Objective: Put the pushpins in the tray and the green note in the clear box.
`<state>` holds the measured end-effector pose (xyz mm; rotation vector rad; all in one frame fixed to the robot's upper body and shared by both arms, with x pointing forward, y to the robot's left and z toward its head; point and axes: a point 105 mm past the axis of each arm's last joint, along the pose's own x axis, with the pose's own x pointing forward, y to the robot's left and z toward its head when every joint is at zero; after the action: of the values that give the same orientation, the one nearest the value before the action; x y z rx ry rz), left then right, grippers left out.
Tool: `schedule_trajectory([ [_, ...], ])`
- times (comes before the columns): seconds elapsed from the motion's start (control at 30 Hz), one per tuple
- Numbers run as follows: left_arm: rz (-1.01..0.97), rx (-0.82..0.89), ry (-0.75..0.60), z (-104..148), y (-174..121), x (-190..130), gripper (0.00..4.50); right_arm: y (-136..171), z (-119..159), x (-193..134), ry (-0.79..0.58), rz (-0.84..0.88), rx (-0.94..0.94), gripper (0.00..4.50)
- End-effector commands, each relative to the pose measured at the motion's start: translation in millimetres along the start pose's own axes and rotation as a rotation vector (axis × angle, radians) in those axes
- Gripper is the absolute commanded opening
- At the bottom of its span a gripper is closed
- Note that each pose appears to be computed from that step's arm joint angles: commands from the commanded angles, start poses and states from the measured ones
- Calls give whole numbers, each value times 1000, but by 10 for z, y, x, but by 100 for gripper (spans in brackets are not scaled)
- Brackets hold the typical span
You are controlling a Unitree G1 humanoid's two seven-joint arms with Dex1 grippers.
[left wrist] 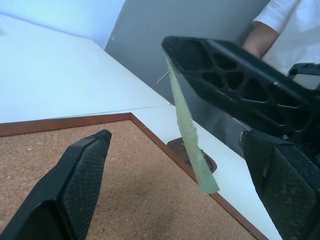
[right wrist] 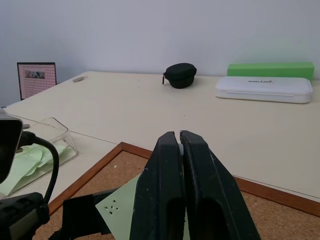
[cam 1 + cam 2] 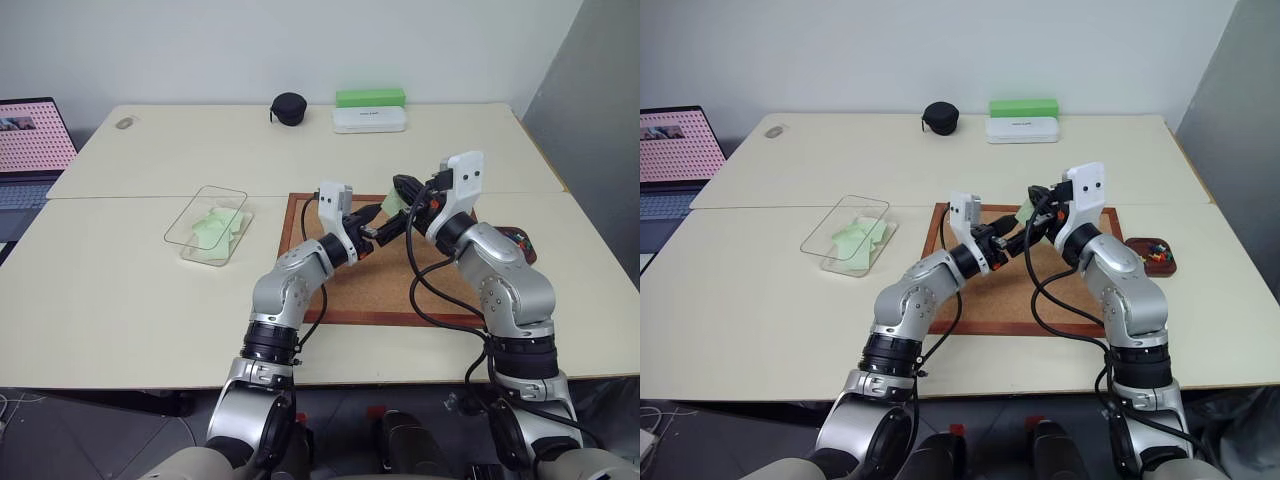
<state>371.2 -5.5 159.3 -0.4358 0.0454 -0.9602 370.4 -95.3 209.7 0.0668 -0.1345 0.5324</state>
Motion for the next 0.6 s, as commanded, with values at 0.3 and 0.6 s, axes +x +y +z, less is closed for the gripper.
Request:
schedule_trajectory([
  [0.3, -58, 21, -63, 162, -120, 56, 233, 202, 140, -70, -49, 68, -8, 0],
  [0.6, -64, 16, -64, 183, -118, 43, 61, 201, 120, -66, -43, 68, -1, 0],
])
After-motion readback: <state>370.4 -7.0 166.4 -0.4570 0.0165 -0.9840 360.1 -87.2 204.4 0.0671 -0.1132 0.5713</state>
